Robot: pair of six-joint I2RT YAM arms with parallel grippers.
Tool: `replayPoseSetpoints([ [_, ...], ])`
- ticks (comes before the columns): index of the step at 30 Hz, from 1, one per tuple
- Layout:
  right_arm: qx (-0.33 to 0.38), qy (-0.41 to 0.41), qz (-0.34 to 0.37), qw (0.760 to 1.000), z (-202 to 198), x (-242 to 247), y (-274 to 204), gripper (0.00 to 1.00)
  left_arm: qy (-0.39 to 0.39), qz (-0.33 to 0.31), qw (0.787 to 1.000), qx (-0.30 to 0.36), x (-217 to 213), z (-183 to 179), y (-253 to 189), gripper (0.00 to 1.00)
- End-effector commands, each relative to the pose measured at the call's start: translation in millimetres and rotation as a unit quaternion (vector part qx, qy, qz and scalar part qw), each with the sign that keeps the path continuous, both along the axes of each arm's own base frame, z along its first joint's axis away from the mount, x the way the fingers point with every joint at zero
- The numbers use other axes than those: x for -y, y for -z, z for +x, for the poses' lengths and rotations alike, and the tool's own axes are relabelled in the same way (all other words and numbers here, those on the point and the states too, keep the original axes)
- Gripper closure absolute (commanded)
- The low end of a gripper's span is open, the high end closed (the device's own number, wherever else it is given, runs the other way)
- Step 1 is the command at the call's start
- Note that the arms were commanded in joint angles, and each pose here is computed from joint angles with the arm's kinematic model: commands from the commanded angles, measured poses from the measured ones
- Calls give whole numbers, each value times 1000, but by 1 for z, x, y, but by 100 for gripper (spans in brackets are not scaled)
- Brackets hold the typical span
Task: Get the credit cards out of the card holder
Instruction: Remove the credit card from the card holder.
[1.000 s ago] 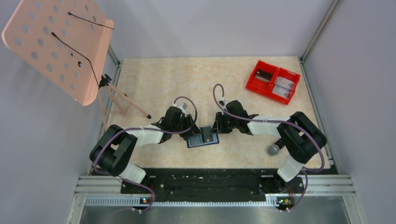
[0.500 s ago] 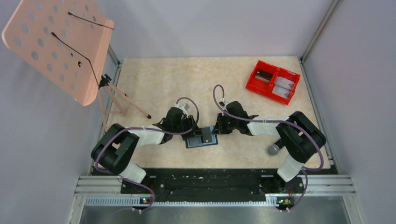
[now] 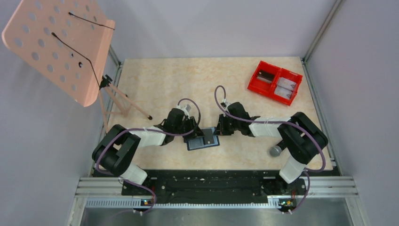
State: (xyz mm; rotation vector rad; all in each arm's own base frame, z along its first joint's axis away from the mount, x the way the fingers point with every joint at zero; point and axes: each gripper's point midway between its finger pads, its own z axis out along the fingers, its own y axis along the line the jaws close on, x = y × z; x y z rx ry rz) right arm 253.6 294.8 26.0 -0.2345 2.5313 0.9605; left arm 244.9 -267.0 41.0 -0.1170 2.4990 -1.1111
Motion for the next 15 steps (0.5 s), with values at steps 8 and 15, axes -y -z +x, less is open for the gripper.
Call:
replayPoseSetpoints([
  [8,-23,2,-4,1000,-11,5,17,100,11,-47,999,1,13,-2,-10,74],
  [15,-26,3,-1,1000,-13,5,17,100,4,-68,998,-3,16,-2,-13,96],
])
